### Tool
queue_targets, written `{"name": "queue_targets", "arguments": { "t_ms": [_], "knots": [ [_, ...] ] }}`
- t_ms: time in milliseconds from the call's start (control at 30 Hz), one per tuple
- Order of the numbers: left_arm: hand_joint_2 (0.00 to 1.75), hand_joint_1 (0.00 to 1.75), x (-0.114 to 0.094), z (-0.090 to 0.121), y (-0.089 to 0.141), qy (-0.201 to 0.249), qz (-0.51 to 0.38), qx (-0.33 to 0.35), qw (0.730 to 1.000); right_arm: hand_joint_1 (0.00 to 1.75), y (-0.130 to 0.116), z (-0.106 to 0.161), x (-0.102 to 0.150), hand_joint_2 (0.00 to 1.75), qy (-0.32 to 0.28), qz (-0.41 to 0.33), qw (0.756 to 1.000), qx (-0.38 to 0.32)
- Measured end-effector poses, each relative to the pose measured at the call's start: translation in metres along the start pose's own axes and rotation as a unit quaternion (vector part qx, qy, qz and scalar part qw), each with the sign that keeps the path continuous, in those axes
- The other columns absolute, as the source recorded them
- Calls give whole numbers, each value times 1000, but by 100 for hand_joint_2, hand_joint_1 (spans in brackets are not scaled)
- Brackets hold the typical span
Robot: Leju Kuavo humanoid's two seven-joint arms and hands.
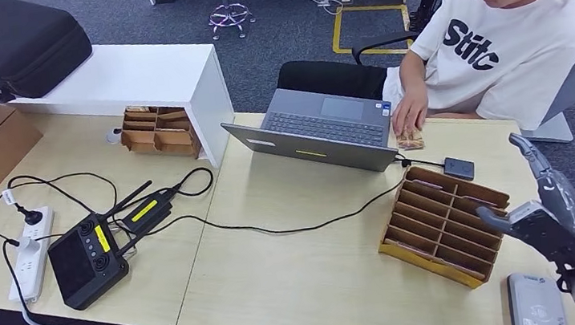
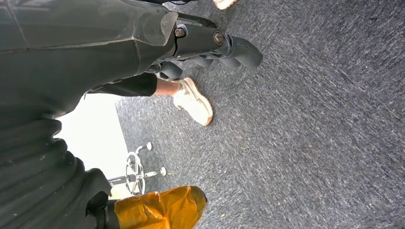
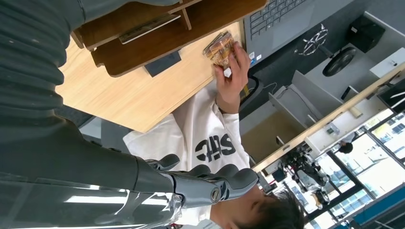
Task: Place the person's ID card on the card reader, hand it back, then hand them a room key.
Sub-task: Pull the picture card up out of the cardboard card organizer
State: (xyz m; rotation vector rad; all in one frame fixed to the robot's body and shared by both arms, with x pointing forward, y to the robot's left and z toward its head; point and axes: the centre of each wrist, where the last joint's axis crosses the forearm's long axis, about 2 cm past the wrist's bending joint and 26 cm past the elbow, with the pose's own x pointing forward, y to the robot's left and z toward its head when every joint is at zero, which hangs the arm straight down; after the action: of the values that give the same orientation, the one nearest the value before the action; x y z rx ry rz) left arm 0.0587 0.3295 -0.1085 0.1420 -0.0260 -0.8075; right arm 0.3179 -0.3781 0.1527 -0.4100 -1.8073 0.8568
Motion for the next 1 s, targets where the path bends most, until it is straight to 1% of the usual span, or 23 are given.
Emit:
{"name": "queue_targets", "arguments": {
  "t_ms": [100,233,500,600,800,1000],
  "knots": [
    [175,0,2,0,1,-5,-18,0,1000,0,6,0,1,175,5,19,1000,11],
    [175,0,9,1,7,-11,-38,2,999,0,25,-5,4,175,20,64,997,23],
    [175,0,15,2,9,-15,-58,6,998,0,53,-18,11,175,33,124,992,0],
    [175,0,16,2,9,-16,-61,6,998,0,58,-21,12,175,34,132,991,-1],
    [175,0,17,2,9,-17,-75,8,997,0,66,-26,14,175,39,157,986,-26],
    [175,0,18,2,8,-17,-87,9,996,0,72,-28,11,175,54,169,983,-37]
  ]
}}
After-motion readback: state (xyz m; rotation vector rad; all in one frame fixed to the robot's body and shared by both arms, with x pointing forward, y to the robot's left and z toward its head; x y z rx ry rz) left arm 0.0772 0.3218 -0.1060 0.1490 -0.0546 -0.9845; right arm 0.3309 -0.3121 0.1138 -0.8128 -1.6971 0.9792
